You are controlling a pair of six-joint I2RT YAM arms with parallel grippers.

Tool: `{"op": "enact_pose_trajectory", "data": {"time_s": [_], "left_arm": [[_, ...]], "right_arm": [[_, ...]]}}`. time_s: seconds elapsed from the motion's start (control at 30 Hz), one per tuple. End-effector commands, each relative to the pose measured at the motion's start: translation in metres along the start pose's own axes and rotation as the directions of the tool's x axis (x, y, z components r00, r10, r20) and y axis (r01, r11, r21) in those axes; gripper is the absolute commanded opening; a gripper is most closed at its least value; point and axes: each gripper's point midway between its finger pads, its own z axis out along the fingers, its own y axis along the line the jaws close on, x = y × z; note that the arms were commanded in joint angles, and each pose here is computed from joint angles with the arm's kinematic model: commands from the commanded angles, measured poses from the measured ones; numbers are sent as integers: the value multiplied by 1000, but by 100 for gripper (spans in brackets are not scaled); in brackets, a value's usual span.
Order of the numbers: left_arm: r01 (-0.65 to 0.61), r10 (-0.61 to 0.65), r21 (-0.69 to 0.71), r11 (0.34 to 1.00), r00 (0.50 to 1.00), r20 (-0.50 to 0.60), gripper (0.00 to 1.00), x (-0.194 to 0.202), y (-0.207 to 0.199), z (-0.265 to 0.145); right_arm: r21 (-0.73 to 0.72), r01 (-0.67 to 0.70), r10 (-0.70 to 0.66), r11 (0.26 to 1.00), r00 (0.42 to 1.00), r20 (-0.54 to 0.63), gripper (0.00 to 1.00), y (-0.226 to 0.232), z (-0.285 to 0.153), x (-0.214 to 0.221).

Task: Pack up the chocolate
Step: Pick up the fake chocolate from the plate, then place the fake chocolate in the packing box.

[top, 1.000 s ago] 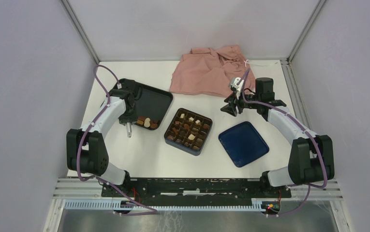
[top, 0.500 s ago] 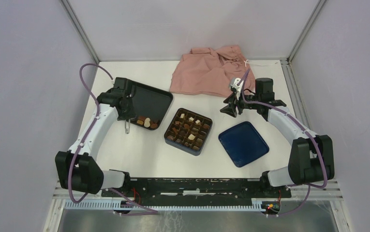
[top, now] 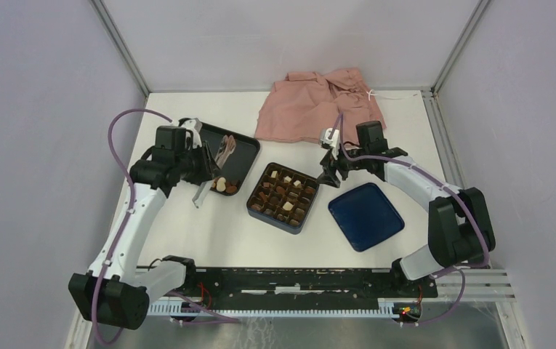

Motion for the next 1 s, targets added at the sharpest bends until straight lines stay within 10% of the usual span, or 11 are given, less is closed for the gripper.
{"op": "enact_pose_trajectory", "data": {"time_s": [0.0, 0.33, 0.97], "left_arm": [[15, -33, 283, 959, 998, 59, 2, -9, -52, -20], [10, -2, 545, 838, 1000, -15, 2, 23, -96, -41], [-116, 273, 553, 825, 939, -210, 2, 111, -139, -34]], "right_arm": [[53, 25, -21, 998, 997, -76, 70, -11, 13, 2], [43, 36, -32, 998, 996, -85, 70, -11, 14, 4], [49, 12, -9, 999, 999, -46, 70, -19, 1, 5]]}}
